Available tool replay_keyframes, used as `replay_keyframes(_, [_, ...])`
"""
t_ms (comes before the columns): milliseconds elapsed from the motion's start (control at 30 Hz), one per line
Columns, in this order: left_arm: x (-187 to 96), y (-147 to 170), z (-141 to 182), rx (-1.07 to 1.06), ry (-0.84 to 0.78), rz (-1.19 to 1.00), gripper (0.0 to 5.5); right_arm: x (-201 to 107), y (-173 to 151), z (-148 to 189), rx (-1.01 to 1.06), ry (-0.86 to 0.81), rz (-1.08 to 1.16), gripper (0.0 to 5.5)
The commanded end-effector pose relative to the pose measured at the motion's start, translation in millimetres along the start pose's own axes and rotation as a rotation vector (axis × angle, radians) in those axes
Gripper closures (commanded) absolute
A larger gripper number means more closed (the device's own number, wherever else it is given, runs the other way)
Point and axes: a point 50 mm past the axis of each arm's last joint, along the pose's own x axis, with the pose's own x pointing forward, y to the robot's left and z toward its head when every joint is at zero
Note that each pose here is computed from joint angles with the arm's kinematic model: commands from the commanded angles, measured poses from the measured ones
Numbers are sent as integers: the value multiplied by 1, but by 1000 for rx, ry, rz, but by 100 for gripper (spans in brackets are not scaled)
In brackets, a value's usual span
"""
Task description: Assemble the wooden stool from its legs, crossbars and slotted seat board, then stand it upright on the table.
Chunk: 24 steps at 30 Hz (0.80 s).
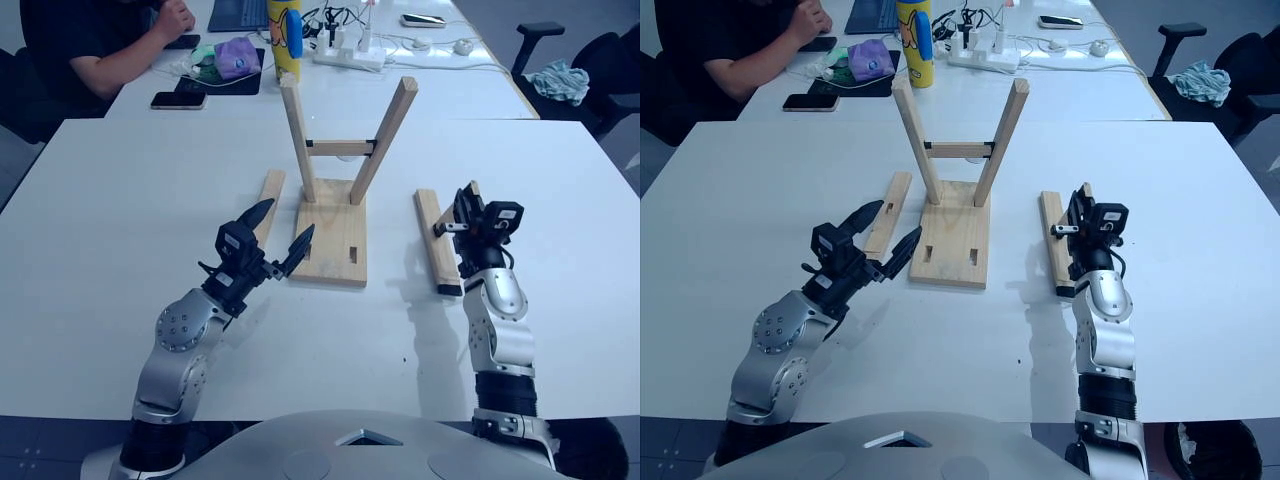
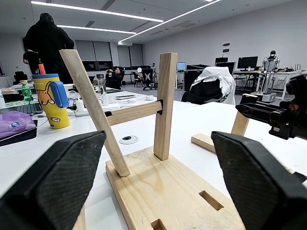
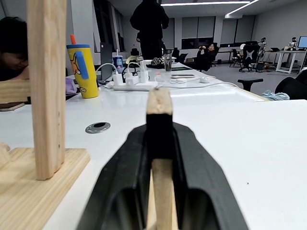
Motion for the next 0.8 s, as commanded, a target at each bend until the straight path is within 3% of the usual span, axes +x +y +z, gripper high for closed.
replay_keyframes(33, [3, 1, 0, 15, -6, 7, 143, -7, 5, -34, 53, 209, 11, 505])
replay_keyframes(267, [4, 2, 0, 17, -11, 12, 143, -16, 3, -41, 59, 211, 22, 505])
replay_keyframes(467, [4, 2, -2, 16, -8, 12, 143, -6, 7, -28, 51, 156, 37, 505])
replay_keyframes(500, [4, 2, -2, 15, -7, 13, 143, -4, 8, -24, 55, 142, 38, 469])
replay_keyframes(700, [2, 2, -4, 12, -12, 34, 143, 8, 9, 5, 55, 53, 58, 393])
replay_keyframes(800, [2, 1, -5, 12, -17, 43, 143, 13, 7, 27, 36, -11, 73, 393])
